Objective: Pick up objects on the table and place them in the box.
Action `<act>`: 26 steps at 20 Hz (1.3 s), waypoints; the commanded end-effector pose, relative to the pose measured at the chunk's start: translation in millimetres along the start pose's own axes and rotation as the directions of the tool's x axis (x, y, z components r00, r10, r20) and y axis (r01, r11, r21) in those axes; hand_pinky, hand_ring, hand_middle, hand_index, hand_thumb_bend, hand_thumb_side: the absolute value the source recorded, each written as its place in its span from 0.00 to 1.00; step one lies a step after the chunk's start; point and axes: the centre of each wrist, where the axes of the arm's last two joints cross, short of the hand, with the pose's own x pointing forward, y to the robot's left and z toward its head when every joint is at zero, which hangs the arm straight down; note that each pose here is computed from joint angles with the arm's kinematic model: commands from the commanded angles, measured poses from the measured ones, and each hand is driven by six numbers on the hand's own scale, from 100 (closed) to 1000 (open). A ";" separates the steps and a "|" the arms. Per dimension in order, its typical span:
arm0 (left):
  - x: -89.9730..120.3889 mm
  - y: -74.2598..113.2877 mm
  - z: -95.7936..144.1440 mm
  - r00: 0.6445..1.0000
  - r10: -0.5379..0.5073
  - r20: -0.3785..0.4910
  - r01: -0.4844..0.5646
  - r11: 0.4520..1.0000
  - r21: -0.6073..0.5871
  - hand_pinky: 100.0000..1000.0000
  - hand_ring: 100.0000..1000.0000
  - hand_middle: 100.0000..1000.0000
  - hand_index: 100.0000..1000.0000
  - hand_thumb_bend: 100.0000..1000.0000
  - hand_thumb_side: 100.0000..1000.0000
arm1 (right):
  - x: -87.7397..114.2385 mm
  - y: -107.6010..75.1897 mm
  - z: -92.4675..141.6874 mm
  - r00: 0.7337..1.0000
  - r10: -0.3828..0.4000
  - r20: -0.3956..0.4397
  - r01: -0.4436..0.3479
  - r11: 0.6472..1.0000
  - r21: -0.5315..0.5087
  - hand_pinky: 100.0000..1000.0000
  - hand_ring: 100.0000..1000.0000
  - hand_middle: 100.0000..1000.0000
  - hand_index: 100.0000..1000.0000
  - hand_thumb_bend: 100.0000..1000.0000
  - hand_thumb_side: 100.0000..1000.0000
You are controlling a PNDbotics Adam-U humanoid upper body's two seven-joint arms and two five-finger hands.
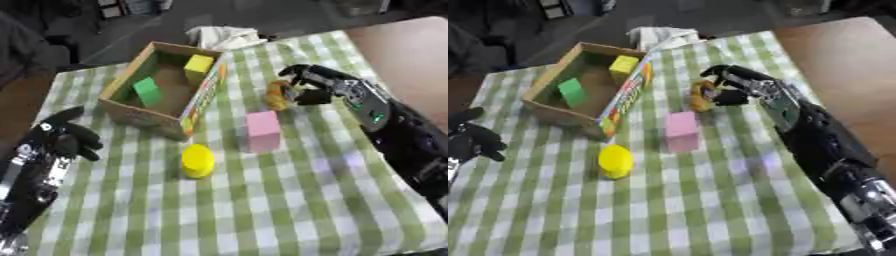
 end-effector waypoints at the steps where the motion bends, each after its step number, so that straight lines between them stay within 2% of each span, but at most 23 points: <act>1: 6.6 2.2 -2.7 1.000 -0.009 0.027 0.010 1.000 -0.006 0.51 0.58 0.54 0.88 0.00 0.63 | 5.9 -7.8 -1.6 0.998 0.062 0.016 -0.062 0.998 0.018 0.84 0.83 0.95 0.96 0.00 0.64; 8: 7.0 1.5 -3.6 0.999 -0.012 0.030 0.012 1.000 -0.011 0.51 0.58 0.54 0.88 0.00 0.63 | 5.8 -3.0 -2.2 0.976 0.219 -0.007 -0.217 0.970 0.111 0.85 0.87 0.95 0.98 0.00 0.42; 9: 7.1 1.4 -3.7 0.999 -0.012 0.031 0.012 1.000 -0.011 0.50 0.58 0.54 0.88 0.00 0.63 | 5.5 -1.8 -2.3 0.972 0.236 -0.005 -0.233 0.964 0.130 0.85 0.87 0.94 0.96 0.00 0.31; 10: 7.1 1.3 -3.8 0.999 -0.012 0.031 0.012 1.000 -0.012 0.50 0.58 0.54 0.88 0.00 0.64 | 5.2 -0.8 -2.3 0.968 0.250 -0.002 -0.247 0.958 0.147 0.85 0.86 0.93 0.95 0.00 0.25; 11: 7.1 1.3 -3.9 0.999 -0.012 0.032 0.013 1.000 -0.012 0.50 0.58 0.54 0.88 0.00 0.64 | 4.9 -0.3 -2.2 0.965 0.262 0.002 -0.259 0.952 0.160 0.85 0.85 0.89 0.92 0.00 0.13; 13: 7.1 1.4 -3.9 0.999 -0.013 0.030 0.013 1.000 -0.011 0.50 0.58 0.54 0.88 0.00 0.64 | 5.0 -0.3 -2.0 0.959 0.283 0.008 -0.280 0.946 0.165 0.83 0.82 0.83 0.86 0.00 0.00; 14: 7.1 1.4 -3.9 0.999 -0.013 0.030 0.014 1.000 -0.011 0.50 0.58 0.54 0.88 0.00 0.64 | 5.0 -0.5 -1.9 0.957 0.291 0.010 -0.288 0.944 0.160 0.82 0.80 0.78 0.82 0.00 0.00; 16: 7.1 1.4 -3.9 0.999 -0.014 0.029 0.014 1.000 -0.011 0.50 0.58 0.54 0.88 0.00 0.64 | 4.8 0.0 -1.7 0.954 0.301 0.011 -0.299 0.943 0.147 0.82 0.79 0.77 0.81 0.00 0.00; 17: 7.1 1.4 -3.9 0.999 -0.014 0.029 0.014 1.000 -0.011 0.50 0.58 0.54 0.88 0.00 0.64 | 5.3 -1.1 -1.7 0.952 0.305 0.012 -0.304 0.943 0.132 0.78 0.71 0.60 0.61 0.00 0.00; 22: 7.3 1.5 -4.2 1.000 -0.010 0.027 0.011 1.000 -0.008 0.50 0.58 0.54 0.88 0.00 0.64 | 10.0 -6.5 -1.0 0.944 0.330 0.008 -0.330 0.944 -0.026 0.72 0.58 0.43 0.38 0.00 0.00; 26: 7.3 2.1 -4.1 1.000 -0.009 0.025 0.009 1.000 -0.003 0.50 0.58 0.54 0.88 0.00 0.64 | 13.7 -10.1 -0.5 0.947 0.321 0.001 -0.317 0.937 -0.150 0.68 0.50 0.34 0.25 0.00 0.00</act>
